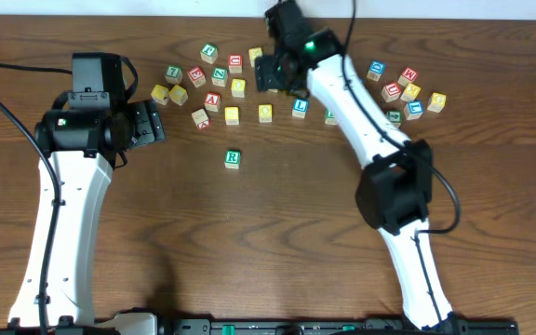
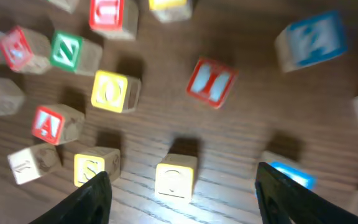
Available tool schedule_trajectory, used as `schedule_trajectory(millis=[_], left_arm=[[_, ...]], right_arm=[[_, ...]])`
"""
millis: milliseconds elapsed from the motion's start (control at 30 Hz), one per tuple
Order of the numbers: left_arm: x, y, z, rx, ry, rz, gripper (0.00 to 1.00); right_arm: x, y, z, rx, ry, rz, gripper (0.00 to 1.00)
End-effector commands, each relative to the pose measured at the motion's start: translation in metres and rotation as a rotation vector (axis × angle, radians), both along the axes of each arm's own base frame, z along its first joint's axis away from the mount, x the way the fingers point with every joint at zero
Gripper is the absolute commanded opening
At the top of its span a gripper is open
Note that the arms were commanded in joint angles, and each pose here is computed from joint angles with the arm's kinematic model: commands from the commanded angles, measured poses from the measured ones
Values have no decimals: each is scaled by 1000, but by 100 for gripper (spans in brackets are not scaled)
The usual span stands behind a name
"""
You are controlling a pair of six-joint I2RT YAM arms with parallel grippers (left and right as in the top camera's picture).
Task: Spell out ROBOT
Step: 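Move the right gripper to the yellow O block and grasp it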
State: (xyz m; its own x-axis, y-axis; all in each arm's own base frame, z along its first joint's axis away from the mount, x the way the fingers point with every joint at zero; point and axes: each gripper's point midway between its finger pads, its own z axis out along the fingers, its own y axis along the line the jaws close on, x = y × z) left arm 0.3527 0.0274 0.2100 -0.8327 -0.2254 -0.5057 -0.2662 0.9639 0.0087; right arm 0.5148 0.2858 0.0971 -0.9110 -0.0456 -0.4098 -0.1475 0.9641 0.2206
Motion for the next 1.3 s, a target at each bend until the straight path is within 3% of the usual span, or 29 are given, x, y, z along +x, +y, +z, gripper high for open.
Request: schedule_trajectory(millis=[0, 567, 1000, 1267], left_arm=[[1, 4, 6, 16, -12, 3, 87], [-1, 4, 5, 15, -3, 3, 86], [-1, 4, 6, 15, -4, 3, 87], [-1, 4, 6, 15, -4, 3, 86]], right_arm=[[-6, 15, -15, -19, 16, -12, 71], [-19, 16, -77, -146, 76, -94, 52], [-20, 16, -78, -155, 76, -70, 35], [-21, 16, -42, -149, 35, -24, 27]])
